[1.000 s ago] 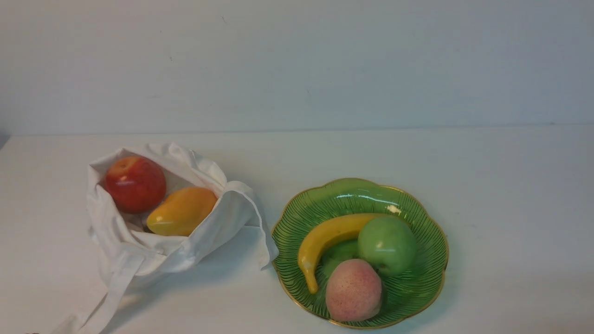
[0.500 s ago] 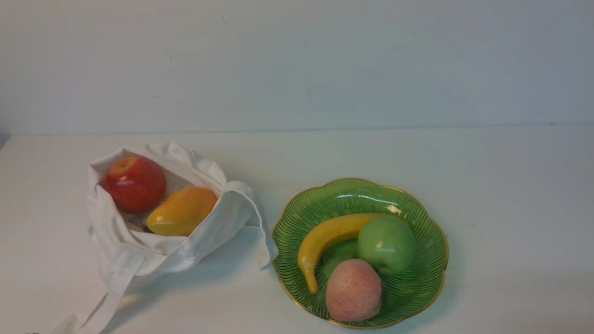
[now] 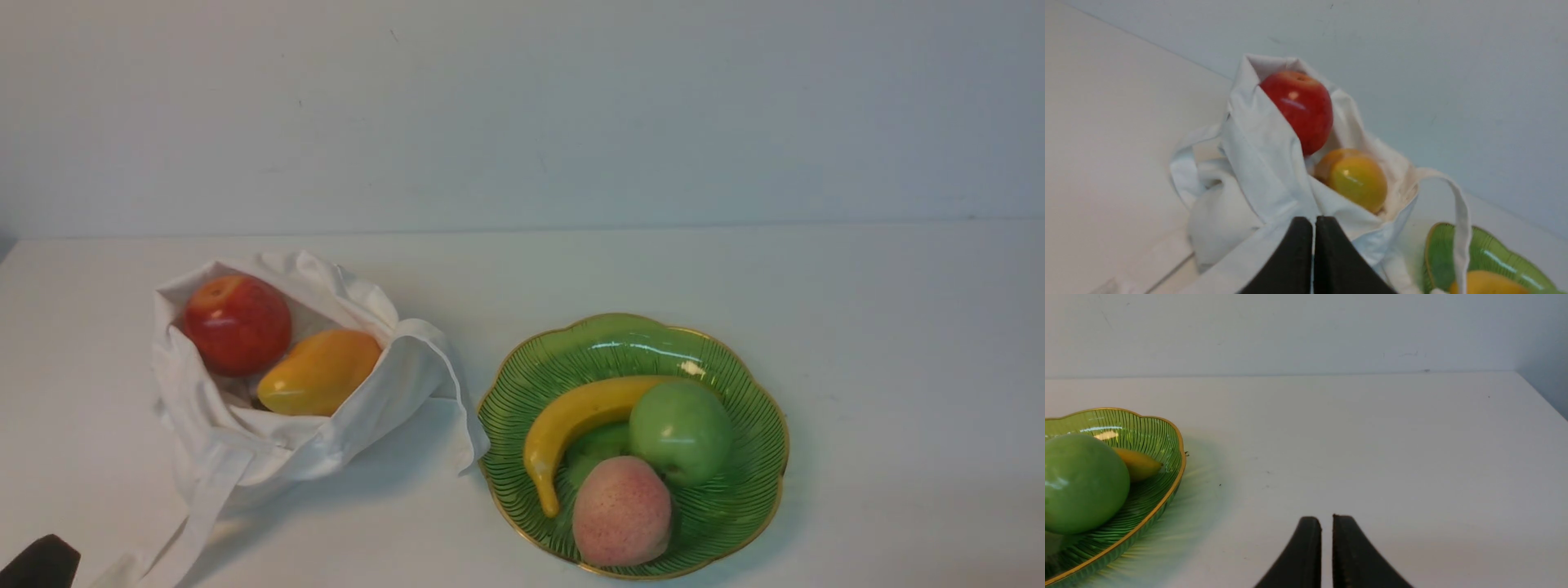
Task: Take the fruit out of the cloth bag on the white table and place them on a plate.
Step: 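Reach into the cloth bag and grasp the fruit inside with the left gripper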
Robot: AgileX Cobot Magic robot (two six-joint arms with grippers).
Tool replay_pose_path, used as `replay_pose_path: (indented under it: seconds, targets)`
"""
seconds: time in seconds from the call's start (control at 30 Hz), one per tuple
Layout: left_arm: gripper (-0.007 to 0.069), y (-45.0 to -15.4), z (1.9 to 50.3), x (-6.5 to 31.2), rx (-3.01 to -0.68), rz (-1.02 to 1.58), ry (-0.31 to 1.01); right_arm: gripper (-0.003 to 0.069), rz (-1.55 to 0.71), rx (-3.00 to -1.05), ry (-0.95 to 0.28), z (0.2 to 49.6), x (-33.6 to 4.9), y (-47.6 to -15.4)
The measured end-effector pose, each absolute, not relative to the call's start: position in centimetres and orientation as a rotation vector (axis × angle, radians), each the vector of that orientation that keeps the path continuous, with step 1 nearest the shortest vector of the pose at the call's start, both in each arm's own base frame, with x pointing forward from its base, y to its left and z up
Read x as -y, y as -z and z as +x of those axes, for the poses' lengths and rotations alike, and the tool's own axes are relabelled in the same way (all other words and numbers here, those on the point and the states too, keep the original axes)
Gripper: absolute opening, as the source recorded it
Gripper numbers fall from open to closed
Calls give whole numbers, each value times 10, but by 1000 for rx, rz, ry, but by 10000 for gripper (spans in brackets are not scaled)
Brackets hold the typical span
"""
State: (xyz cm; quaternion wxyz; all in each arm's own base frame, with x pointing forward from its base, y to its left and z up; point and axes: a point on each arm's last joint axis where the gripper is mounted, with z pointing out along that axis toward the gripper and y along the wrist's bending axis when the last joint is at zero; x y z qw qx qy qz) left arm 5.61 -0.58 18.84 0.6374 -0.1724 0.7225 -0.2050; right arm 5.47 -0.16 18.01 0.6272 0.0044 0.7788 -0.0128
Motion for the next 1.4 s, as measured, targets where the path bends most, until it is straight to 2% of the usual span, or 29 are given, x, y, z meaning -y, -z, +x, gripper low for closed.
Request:
replay_pose_path:
  seconds: [0.2,0.27,0.3,0.4,0.47,0.57,0.63,0.67,0.73,0.8,0.93,1.07,1.2,1.4]
  targets:
    - [-8,-208,56,1,-1416,-400,483,36,6,-1786,35,55,2,-180]
    - [-8,-231,51,-4,-1208,-399,503,36,6,-1786,35,55,2,-180]
    - [-8,-233,51,-4,-1202,-397,504,36,6,-1786,35,55,2,-180]
    - [-8,-291,34,-3,-1070,-318,488,36,6,-1786,35,55,2,-180]
    - [-8,-331,31,0,-1138,-238,411,36,6,-1786,35,55,2,-180]
    - [-8,-364,43,3,-1374,-170,283,36,6,-1786,35,55,2,-180]
    - [-8,-378,66,3,-1677,-130,175,36,6,-1786,35,55,2,-180]
    - [-8,-378,72,3,-1720,-127,165,36,6,-1786,35,55,2,-180]
    - [-8,-383,100,3,-2069,-59,77,36,6,-1786,35,55,2,-180]
    - [-8,-381,128,4,-2298,3,33,36,6,-1786,35,55,2,-180]
    - [-8,-371,176,6,-2600,143,-15,36,6,-1786,35,55,2,-180]
    - [-8,-364,216,17,-2694,251,-3,36,6,-1786,35,55,2,-180]
    - [-8,-353,261,52,-2734,453,-13,36,6,-1786,35,55,2,-180]
    - [-8,-332,296,87,-2767,622,-72,36,10,-1785,29,55,2,-180]
